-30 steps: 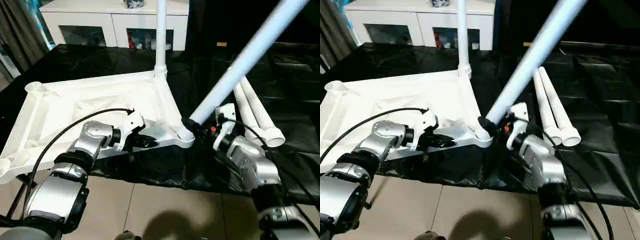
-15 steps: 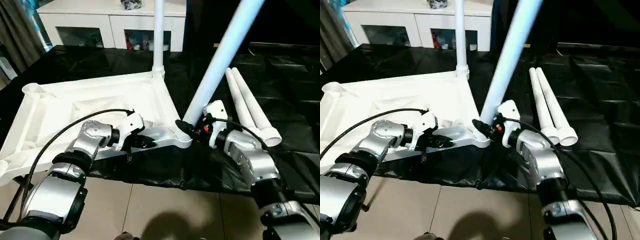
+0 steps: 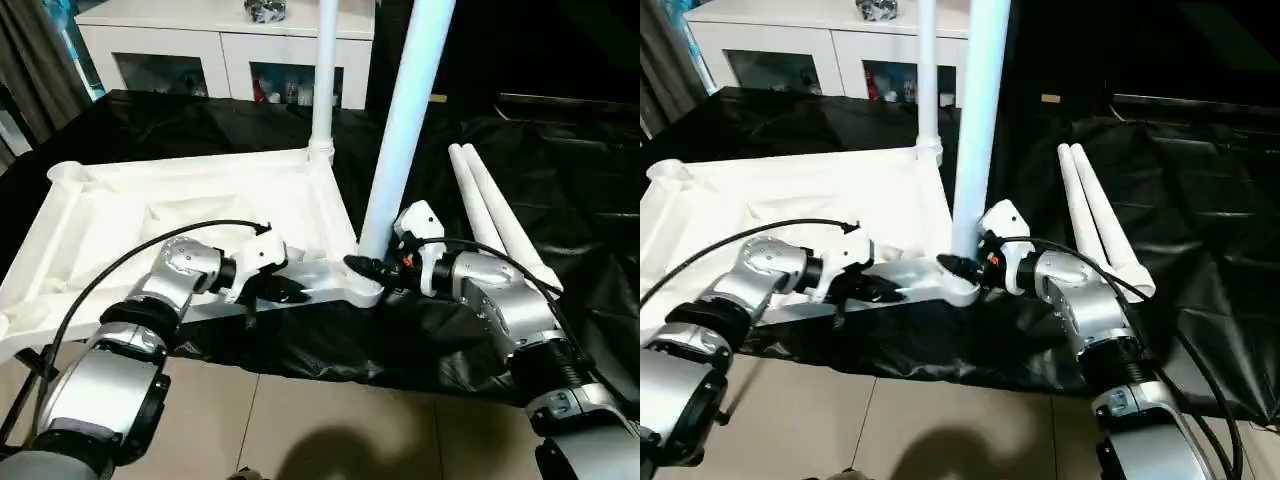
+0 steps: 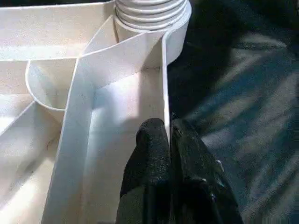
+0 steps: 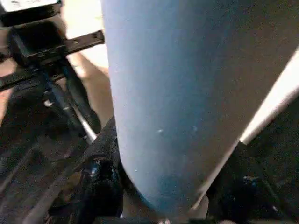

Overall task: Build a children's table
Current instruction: Insert table leg to table base

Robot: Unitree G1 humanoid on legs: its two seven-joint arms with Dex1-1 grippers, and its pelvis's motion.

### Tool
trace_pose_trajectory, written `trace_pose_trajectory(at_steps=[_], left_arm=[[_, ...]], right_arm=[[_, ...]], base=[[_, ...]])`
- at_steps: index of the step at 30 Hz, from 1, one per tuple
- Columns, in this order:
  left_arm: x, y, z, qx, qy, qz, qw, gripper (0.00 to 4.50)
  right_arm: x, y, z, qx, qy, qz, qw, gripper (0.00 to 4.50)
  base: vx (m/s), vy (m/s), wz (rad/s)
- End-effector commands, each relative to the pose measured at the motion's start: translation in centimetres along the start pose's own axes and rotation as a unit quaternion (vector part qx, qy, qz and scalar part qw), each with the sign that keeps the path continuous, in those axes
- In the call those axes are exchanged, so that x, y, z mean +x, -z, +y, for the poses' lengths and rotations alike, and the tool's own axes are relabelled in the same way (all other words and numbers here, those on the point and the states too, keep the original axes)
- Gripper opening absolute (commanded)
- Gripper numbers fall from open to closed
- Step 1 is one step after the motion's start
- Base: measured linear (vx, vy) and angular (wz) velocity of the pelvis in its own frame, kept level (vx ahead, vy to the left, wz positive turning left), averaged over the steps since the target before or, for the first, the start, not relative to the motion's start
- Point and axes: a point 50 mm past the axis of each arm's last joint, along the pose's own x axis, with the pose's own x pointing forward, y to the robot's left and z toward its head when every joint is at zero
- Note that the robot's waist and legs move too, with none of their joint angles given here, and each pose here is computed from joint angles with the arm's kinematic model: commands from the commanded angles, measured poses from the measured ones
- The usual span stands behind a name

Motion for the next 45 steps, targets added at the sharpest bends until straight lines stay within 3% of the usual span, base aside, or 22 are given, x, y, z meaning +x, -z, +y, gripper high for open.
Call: trace_pose_trajectory(at_steps=[1,8,13,16,19,20,23,27,31,36,40,43,45], left_arm=[[0.2,-1.6,0.4,0.042,0.023,0.001,0.999,0.0],[0.3,-2.5,0.4,0.058,0.056,0.002,0.997,0.0],[0.2,-3.1,1.1,0.053,0.025,0.001,0.998,0.0],[0.4,-3.5,1.7,0.023,-0.014,-0.022,0.999,0.0],[0.7,-3.8,2.1,0.003,-0.055,-0.031,0.998,0.0],[0.7,-3.8,2.1,0.003,-0.055,-0.031,0.998,0.0],[1.3,-4.2,2.6,-0.015,-0.104,-0.038,0.994,0.0],[2.3,-4.7,2.5,-0.026,-0.116,-0.048,0.992,0.0],[3.3,-4.9,2.1,-0.025,-0.121,-0.054,0.991,0.0],[3.8,-4.6,1.7,-0.017,-0.114,-0.05,0.992,0.0],[3.7,-4.6,1.6,-0.012,-0.112,-0.052,0.992,0.0],[3.4,-4.7,1.6,0.003,-0.108,-0.057,0.993,0.0],[3.4,-4.7,1.6,0.006,-0.105,-0.058,0.993,0.0]], right_arm=[[0.8,4.2,2.1,0.046,-0.062,0.088,0.993,1.88],[0.5,4.5,3.1,0.038,-0.123,0.093,0.987,1.88],[0.6,4.7,3.3,0.031,-0.13,0.098,0.986,1.88],[1.4,4.5,1.8,0.033,-0.036,0.084,0.995,1.88],[2.0,4.2,0.3,0.047,0.077,0.071,0.993,1.88],[2.0,4.2,0.3,0.047,0.078,0.07,0.993,1.88],[2.4,4.1,-1.0,0.099,0.185,0.058,0.976,1.88],[2.8,4.5,-1.5,0.12,0.251,0.071,0.958,1.88],[3.6,4.4,-1.3,0.136,0.266,0.068,0.952,1.88],[4.5,4.2,-0.9,0.127,0.264,0.072,0.954,1.88],[4.8,3.6,-0.9,0.124,0.263,0.051,0.955,1.88],[5.0,2.1,-1.2,0.118,0.252,-0.004,0.961,2.61],[4.9,1.8,-1.3,0.114,0.242,-0.016,0.963,2.63]], base=[[0.0,0.0,0.0],[0.0,0.0,0.0],[0.0,0.0,0.0],[0.0,0.0,0.0],[0.0,0.0,0.0],[0.0,0.0,0.0],[0.0,0.0,0.0],[0.0,0.0,0.0],[0.0,0.0,0.0],[0.0,0.0,0.0],[0.0,0.0,0.0],[0.0,0.0,0.0],[0.0,0.0,0.0]])
